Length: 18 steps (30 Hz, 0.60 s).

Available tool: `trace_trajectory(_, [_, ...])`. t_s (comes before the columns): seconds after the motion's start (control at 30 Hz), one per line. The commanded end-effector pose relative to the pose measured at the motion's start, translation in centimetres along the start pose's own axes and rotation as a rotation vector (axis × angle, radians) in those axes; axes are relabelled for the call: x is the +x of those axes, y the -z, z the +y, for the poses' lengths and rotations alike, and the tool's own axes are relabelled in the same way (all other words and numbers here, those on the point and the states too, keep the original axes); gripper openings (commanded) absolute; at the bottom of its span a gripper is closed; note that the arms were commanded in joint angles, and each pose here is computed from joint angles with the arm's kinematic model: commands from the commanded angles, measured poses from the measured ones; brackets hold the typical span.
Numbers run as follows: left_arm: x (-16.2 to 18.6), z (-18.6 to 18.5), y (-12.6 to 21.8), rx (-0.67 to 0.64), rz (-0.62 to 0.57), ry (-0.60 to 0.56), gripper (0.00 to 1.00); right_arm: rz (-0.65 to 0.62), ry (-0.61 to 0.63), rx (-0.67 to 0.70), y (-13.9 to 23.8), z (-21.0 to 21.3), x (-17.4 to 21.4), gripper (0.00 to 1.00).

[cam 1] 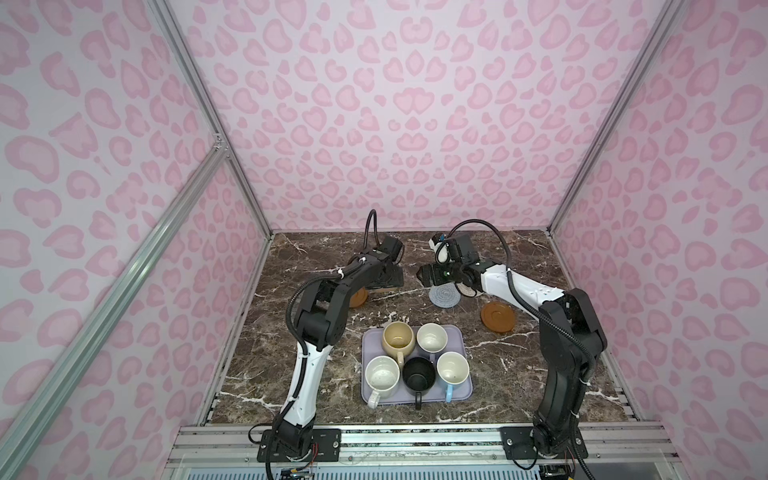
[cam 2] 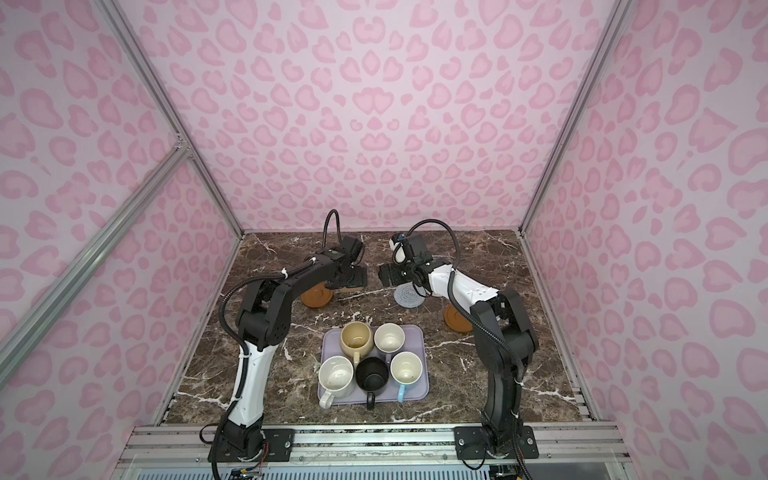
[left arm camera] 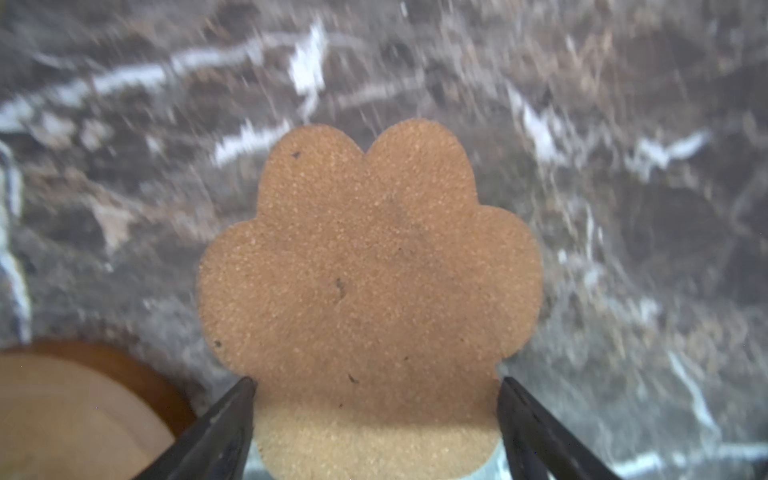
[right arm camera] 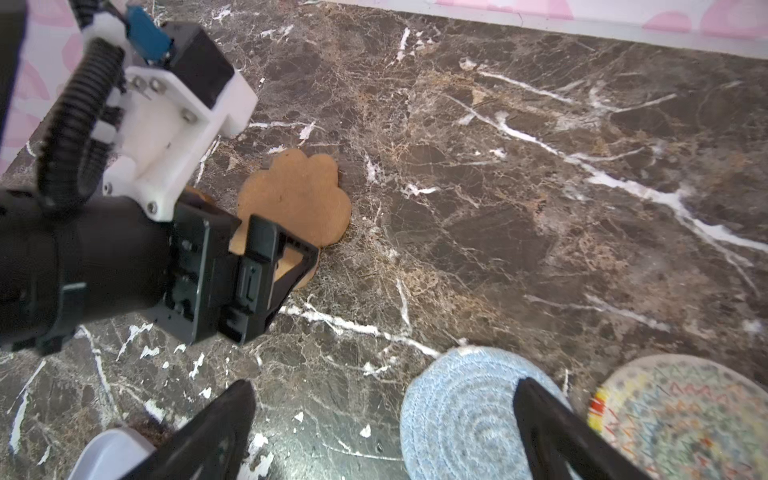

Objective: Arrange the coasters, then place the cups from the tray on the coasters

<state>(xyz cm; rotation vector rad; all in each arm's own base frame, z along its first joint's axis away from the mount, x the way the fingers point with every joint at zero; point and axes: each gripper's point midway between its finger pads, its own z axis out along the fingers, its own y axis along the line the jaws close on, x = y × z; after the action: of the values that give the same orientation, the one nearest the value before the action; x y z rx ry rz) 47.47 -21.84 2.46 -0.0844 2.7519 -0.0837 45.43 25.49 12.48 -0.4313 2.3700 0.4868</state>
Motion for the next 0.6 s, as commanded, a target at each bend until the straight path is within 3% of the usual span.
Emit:
trace_trajectory(0.0, [2.0,0.1,0.7,0.02,0.058,-0.006,0.86,-0.019,-0.002,-0.017,-0.1,0.3,-0.4,0.99])
trace_trajectory(0.57, [4.5,0.6,1.4,0.013,0.08,0.007,0.86,-0.016,-0.014,-0.034,-0.2,0.6,-0.2,0.99])
